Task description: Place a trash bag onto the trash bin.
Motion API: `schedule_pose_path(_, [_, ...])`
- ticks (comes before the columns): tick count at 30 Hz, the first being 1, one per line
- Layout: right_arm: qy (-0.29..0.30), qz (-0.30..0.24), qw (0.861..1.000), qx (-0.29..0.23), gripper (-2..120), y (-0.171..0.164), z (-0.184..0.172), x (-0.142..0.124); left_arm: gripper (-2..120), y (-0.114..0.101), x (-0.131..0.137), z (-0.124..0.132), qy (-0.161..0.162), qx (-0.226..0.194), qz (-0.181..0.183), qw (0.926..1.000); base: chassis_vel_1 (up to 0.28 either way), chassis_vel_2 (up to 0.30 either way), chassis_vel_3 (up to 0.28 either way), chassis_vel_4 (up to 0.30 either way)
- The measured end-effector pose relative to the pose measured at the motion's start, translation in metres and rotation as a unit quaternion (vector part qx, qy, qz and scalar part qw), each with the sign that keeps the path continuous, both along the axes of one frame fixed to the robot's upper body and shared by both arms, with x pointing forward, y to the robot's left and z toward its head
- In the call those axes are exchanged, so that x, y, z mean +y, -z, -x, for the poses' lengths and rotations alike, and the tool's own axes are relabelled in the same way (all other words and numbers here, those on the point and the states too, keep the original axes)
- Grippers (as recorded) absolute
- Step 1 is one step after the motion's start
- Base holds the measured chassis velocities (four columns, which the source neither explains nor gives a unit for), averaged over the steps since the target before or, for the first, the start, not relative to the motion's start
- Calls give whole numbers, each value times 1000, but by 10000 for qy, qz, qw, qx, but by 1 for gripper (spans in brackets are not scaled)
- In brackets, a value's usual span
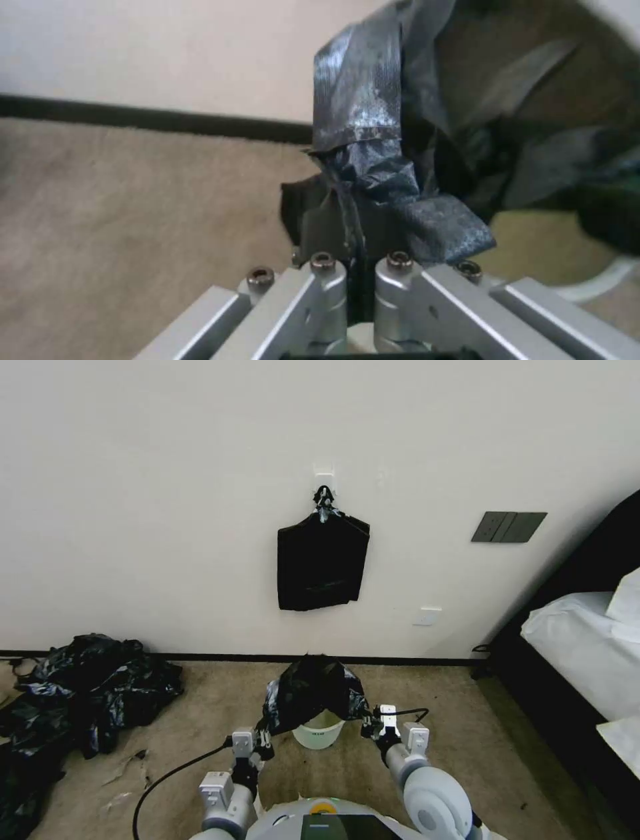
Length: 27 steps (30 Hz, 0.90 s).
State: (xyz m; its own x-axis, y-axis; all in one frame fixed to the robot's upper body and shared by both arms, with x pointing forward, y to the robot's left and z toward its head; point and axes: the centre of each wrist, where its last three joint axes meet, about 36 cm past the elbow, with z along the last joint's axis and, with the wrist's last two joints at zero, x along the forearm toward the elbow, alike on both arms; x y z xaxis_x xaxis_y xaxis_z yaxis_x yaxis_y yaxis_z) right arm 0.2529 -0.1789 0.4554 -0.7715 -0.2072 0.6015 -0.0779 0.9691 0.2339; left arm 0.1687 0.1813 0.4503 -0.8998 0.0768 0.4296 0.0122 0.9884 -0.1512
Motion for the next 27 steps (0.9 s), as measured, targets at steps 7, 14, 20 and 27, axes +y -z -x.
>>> schedule_pose_path(7, [-177, 170, 9995, 207, 0, -2, -5, -5, 0, -5, 7, 1, 121, 458, -173, 9987, 0, 0, 0, 0])
schedule_pose_path(14, [-187, 300, 9987, 370, 0, 11, -15, -8, 0, -5, 9, -6, 337, 529, -358, 9974, 0, 0, 0, 0])
schedule_pose_path(20, [-230, 316, 9982, 461, 0, 20, -20, -7, 0, -3, 10, -17, 609, 513, -564, 9952, 0, 0, 0, 0])
schedule_pose_path(27, [-288, 447, 9973, 509, 0, 31, -24, -9, 0, 2, 17, -20, 926, 665, -851, 9898, 0, 0, 0, 0])
